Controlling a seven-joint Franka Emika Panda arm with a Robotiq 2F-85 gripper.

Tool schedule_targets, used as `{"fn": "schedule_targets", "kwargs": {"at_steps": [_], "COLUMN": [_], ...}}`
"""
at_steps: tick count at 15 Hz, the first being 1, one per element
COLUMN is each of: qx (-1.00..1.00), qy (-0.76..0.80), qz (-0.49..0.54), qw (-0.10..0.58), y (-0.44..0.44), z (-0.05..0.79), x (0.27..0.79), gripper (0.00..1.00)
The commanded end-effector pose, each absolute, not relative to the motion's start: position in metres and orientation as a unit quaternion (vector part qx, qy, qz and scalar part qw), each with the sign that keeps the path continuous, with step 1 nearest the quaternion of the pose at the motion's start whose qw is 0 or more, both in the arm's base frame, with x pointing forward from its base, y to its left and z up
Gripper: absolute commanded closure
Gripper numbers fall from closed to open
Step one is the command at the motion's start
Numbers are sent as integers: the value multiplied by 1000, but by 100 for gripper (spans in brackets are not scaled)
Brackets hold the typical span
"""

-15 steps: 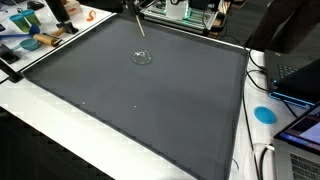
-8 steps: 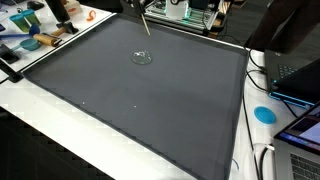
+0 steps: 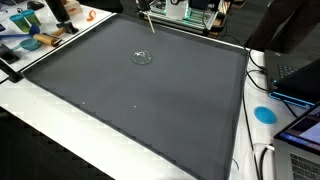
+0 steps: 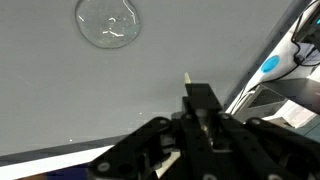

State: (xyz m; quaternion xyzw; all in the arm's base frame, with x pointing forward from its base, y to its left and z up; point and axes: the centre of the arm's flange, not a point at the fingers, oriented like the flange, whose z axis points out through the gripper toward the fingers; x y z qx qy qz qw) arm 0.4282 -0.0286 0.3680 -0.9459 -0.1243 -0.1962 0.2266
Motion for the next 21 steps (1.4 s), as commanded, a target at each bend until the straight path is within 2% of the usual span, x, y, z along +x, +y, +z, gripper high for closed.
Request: {"fn": "schedule_targets", "kwargs": {"at_steps": [1, 14, 21], "qx": [-958, -985, -987], "qy": [-120, -124, -123], "qz": [-178, -123, -94], "qw": [189, 9, -46], "y": [-13, 38, 59], "z": [383, 426, 439], "x": [421, 456, 477], "gripper": [97, 97, 97]}}
